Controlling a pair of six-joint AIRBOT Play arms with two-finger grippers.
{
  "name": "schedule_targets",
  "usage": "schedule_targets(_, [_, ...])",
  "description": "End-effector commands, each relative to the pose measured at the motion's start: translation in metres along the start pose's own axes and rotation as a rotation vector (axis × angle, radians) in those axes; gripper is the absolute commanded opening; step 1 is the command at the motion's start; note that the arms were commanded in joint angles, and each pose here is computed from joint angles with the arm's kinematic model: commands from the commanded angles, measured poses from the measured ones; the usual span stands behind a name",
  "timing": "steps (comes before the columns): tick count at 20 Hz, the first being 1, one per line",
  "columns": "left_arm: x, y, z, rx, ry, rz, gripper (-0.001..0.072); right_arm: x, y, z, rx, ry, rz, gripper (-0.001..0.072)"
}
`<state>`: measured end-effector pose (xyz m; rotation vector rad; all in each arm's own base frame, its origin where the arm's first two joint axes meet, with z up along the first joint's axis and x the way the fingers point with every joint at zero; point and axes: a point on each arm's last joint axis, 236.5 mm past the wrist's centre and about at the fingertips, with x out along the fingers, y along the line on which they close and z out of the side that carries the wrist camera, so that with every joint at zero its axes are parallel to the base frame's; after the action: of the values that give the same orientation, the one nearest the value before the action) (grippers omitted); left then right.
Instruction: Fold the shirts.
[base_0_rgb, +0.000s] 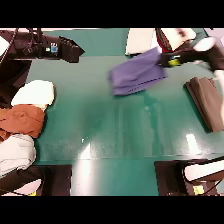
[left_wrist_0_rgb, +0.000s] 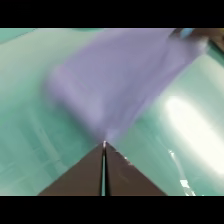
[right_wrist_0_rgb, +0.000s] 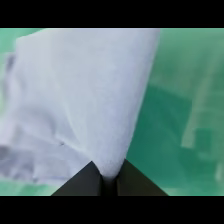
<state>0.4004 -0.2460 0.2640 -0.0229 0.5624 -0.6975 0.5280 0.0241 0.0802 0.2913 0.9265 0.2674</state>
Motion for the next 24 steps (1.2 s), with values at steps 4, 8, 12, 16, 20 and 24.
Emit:
schedule_targets(4, [0.001, -0.007, 0.003, 0.003, -0.015, -0.015, 0.0022, -0.156, -0.196, -0.003, 0.297, -0.208, -0.329, 0.0016])
schedule_targets(8, [0.001, -0.006, 0.011, -0.003, -0.046, -0.011, 0.0022, -0.19, -0.236, -0.012, 0.409, -0.28, -0.354, 0.0016])
schedule_targets(12, [0.001, -0.006, 0.011, -0.002, -0.046, -0.011, 0.0022, -0.219, -0.222, 0.023, 0.351, -0.363, -0.353, 0.0017])
schedule_targets(16, [0.001, -0.006, 0.01, -0.002, -0.045, -0.011, 0.0022, -0.248, -0.184, 0.06, 0.242, -0.414, -0.339, 0.0016])
schedule_targets(20, [0.001, -0.007, 0.009, -0.001, -0.04, -0.012, 0.0023, -0.263, -0.172, 0.055, 0.219, -0.374, -0.337, 0.0016])
schedule_targets(24, [0.001, -0.007, 0.008, 0.002, -0.033, -0.013, 0.0023, -0.275, -0.189, 0.017, 0.269, -0.266, -0.381, 0.0016])
